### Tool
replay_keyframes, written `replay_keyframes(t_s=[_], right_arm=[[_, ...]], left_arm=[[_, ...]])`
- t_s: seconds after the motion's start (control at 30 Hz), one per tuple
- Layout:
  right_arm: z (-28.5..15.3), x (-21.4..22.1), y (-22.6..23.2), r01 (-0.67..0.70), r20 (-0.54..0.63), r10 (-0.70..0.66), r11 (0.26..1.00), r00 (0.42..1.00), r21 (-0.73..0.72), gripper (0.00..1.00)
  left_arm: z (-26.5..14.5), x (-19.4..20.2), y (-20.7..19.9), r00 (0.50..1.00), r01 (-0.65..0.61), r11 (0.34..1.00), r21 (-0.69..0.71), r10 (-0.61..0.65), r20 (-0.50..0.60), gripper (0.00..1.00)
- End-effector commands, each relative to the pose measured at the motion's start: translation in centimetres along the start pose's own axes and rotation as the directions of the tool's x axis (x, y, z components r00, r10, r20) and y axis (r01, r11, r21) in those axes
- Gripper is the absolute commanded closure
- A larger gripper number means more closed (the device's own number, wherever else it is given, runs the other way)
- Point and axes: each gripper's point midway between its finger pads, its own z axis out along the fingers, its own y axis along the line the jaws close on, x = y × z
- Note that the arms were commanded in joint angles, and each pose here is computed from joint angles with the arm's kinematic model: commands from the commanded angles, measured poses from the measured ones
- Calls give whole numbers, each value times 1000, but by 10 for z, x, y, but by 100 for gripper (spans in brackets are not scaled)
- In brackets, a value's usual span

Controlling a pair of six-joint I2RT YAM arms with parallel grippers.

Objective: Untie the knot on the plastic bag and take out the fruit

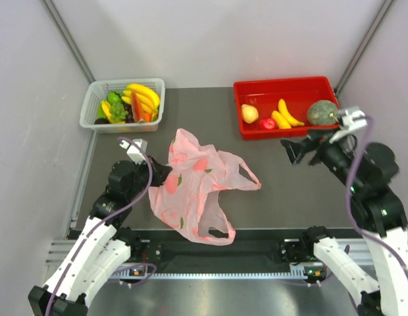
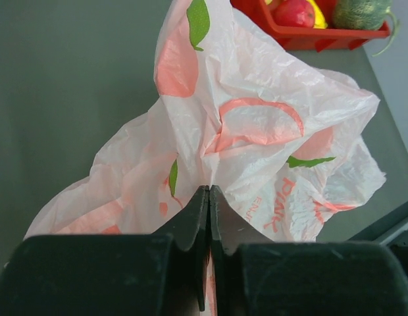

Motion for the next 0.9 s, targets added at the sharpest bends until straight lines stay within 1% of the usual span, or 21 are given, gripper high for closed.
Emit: replay_keyframes(t_s=[0.0, 0.03, 0.07, 0.1, 0.13, 0.17, 0.2, 0.23, 0.33, 0.43, 0.63, 0.87], right_arm=[[-36, -9, 8, 12, 66, -12, 1000, 998, -5, 0], [-41, -5, 8, 14, 55, -14, 1000, 998, 3, 0], [-51, -9, 11, 20, 78, -20, 1000, 997, 0, 0], [-61, -10, 12, 23, 90, -23, 1000, 996, 1, 0], [-61, -8, 12, 21, 83, -21, 1000, 996, 3, 0], [-68, -9, 13, 25, 97, -26, 1000, 995, 4, 0], [-71, -10, 13, 28, 104, -28, 1000, 994, 8, 0], [-76, -11, 12, 28, 107, -30, 999, 994, 20, 0], [-83, -17, 13, 41, 117, -44, 999, 992, 27, 0], [-91, -25, 15, 51, 141, -55, 998, 988, 29, 0], [-103, -40, 16, 59, 202, -68, 997, 977, 47, 0], [-110, -42, 17, 54, 220, -63, 997, 974, 48, 0]], left_arm=[[-10, -26, -24, 995, -52, 994, 98, 43, 88, 93], [-12, -28, -25, 994, -56, 993, 105, 46, 97, 87], [-13, -29, -26, 994, -59, 993, 107, 48, 101, 73], [-15, -30, -27, 993, -61, 992, 108, 49, 110, 60], [-15, -32, -27, 992, -60, 993, 105, 48, 115, 60], [-17, -33, -27, 992, -59, 993, 104, 46, 119, 36], [-18, -34, -28, 991, -58, 993, 105, 45, 123, 27], [-19, -37, -29, 991, -60, 993, 106, 46, 130, 19], [-22, -40, -32, 990, -64, 992, 111, 49, 132, 6], [-25, -43, -34, 990, -70, 991, 111, 55, 131, 1], [-30, -47, -36, 988, -70, 992, 109, 53, 147, 1], [-43, -55, -43, 979, -90, 987, 136, 63, 196, 1]])
